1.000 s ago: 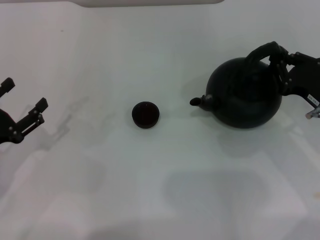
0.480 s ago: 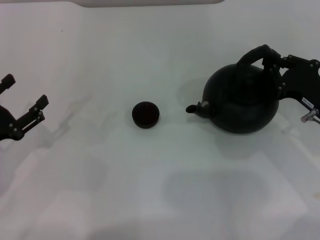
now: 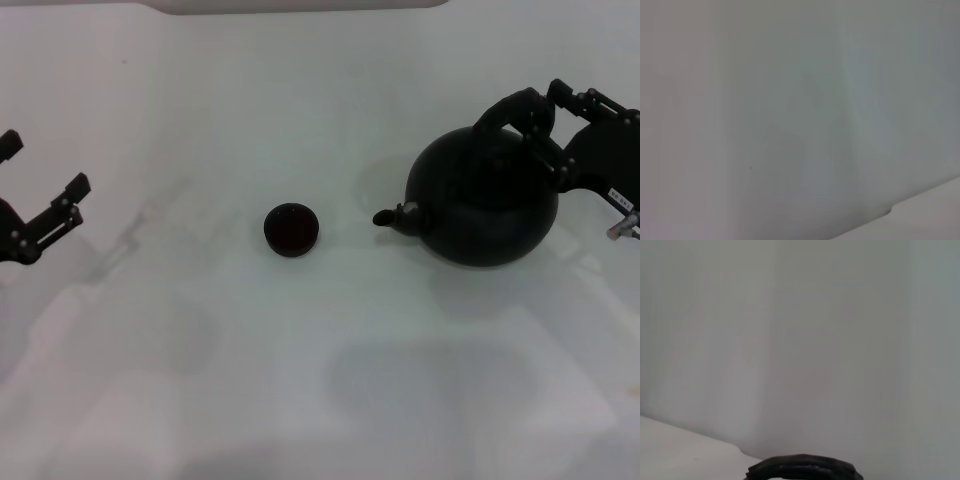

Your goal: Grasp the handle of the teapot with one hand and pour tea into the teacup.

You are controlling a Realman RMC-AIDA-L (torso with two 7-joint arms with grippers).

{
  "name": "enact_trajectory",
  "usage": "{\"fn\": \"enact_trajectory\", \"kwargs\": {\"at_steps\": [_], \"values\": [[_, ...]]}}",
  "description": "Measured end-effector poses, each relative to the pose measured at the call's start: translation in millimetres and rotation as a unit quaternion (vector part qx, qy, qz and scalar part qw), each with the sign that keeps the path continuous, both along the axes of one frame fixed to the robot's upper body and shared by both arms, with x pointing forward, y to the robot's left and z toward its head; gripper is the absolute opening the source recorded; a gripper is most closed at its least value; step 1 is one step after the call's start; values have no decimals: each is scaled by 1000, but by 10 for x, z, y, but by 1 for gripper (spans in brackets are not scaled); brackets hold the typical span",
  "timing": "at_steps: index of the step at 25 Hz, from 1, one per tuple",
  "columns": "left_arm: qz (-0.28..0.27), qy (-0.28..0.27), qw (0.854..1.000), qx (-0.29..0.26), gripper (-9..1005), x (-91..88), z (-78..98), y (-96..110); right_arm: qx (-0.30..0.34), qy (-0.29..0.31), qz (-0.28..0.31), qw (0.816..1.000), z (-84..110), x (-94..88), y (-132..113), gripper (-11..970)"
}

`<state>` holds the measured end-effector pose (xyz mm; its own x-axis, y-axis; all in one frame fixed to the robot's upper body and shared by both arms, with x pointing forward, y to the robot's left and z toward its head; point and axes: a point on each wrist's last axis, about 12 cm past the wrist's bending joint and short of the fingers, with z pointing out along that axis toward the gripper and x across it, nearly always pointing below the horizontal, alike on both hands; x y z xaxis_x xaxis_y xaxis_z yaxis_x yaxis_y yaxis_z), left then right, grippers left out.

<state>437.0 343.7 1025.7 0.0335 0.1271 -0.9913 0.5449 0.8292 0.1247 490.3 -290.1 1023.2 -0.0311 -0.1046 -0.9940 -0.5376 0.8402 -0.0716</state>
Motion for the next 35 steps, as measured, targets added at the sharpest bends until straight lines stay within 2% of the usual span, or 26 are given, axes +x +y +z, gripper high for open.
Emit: {"fn": "enact_trajectory", "kwargs": {"at_steps": [3, 6, 11, 17, 23, 29, 33, 35], "values": [[0, -2, 1000, 3, 862, 14, 15, 12, -1, 1, 0, 1000, -1, 0, -14, 328], [-1, -7, 1000, 8, 862, 33, 42, 35, -4, 4, -10, 1000, -16, -29, -85, 572], [0, 0, 1000, 2, 862, 48, 97, 125, -15, 13, -29, 999, -58, -142, -248, 768], [-2, 16, 1000, -5, 861, 52, 156, 228, -9, 3, -41, 999, -53, -336, -405, 764], [38, 1, 999, -21, 862, 58, 230, 336, -15, -54, -103, 993, 53, -453, -668, 764], [39, -13, 998, -38, 861, 182, 320, 283, 4, -132, -170, 976, 224, -537, -924, 764], [32, 2, 997, -66, 861, 265, 283, 188, 10, -178, -187, 966, 337, -562, -998, 764], [30, 6, 997, -69, 861, 265, 265, 170, 10, -181, -187, 965, 346, -554, -1000, 764]]}}
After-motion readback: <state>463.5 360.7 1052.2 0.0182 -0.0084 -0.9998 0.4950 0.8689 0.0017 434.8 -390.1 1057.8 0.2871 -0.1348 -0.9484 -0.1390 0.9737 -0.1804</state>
